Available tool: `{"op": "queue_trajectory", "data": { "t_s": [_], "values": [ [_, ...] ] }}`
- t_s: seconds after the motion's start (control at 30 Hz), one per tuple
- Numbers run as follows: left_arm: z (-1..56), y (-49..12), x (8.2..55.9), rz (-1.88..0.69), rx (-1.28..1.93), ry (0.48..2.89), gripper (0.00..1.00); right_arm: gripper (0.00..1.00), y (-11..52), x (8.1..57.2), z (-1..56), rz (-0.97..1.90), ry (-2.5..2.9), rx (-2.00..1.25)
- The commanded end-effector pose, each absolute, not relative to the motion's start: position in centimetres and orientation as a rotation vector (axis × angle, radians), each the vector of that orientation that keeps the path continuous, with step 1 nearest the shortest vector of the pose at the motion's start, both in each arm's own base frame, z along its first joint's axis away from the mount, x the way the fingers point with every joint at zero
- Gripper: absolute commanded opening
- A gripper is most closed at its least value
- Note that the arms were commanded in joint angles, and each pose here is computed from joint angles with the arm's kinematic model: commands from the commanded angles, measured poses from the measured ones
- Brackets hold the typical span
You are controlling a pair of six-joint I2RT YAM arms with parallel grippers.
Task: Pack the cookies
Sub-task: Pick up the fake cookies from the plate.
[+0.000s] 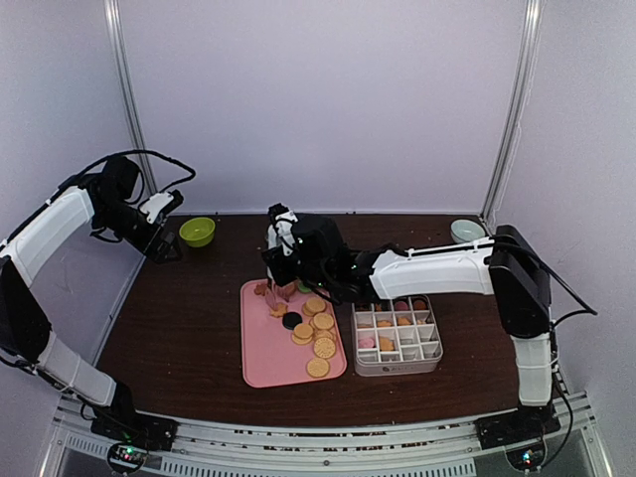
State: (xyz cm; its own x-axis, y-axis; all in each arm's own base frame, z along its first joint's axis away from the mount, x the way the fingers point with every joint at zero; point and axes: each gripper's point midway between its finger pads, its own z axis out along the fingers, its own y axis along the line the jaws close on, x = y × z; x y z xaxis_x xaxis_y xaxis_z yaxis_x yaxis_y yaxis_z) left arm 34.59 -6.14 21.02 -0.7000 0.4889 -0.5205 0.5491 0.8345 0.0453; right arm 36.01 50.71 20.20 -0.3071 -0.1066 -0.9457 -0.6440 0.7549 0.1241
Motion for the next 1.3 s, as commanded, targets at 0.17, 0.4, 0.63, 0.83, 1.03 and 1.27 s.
{"op": "queue_trajectory", "data": {
  "t_s": [0.17,0.4,0.63,0.83,1.03,1.27],
  "values": [
    [22.3,-6.9,35.0,-0.187,0.785,2.437,0.98,0.41,50.7,35.4,18.6,0.581,1.833,-0.573],
    [22.3,-7.0,35.1,-0.195,0.778,2.438,0.98,0.39,50.3,34.7,17.7,0.594,1.853,-0.578],
    [22.4,-7.0,35.2,-0.197,0.773,2.438,0.98,0.18,50.2,34.1,19.7,0.657,1.848,-0.548],
    [22.8,-7.1,35.4,-0.205,0.765,2.432,0.98,0.06,50.0,33.6,22.6,0.72,1.817,-0.529],
    [23.1,-7.1,35.5,-0.203,0.762,2.428,0.98,0.0,48.0,33.6,27.1,0.751,1.757,-0.483],
    [23.4,-7.0,35.7,-0.192,0.764,2.423,0.98,0.0,40.6,32.7,31.3,0.652,1.711,-0.407]
  ]
}}
